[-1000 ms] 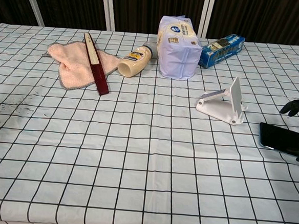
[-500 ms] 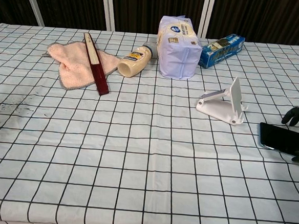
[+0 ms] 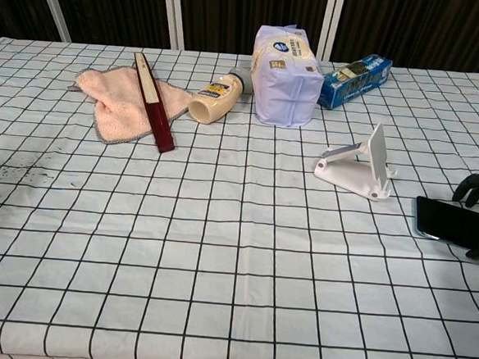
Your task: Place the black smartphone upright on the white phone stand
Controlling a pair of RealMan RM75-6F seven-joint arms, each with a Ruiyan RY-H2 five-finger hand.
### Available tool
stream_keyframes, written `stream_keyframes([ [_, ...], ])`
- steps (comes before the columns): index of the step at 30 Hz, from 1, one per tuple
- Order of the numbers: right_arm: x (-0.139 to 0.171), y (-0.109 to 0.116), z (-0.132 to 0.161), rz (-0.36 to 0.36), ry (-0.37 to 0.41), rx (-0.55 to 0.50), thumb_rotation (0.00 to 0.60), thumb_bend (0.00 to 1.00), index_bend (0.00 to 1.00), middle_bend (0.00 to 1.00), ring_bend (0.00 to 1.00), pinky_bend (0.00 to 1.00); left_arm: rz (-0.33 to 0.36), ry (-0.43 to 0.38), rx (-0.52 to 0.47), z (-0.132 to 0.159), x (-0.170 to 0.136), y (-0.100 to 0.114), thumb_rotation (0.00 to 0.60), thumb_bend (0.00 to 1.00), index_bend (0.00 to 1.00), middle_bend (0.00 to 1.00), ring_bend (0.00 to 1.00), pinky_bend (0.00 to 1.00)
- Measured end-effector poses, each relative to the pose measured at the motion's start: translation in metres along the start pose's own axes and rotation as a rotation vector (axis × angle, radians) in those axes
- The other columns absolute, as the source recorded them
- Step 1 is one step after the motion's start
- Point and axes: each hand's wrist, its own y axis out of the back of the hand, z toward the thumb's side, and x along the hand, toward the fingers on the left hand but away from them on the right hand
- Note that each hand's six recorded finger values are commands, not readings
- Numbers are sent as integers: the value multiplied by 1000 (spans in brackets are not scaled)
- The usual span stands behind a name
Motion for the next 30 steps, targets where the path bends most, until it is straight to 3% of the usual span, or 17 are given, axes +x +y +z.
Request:
stream_keyframes([
  [30,-9,-7,4,39,-23,-57,600,275,336,311,64,143,-4,5,-4,-1,0,0,600,0,0,0,0,0],
])
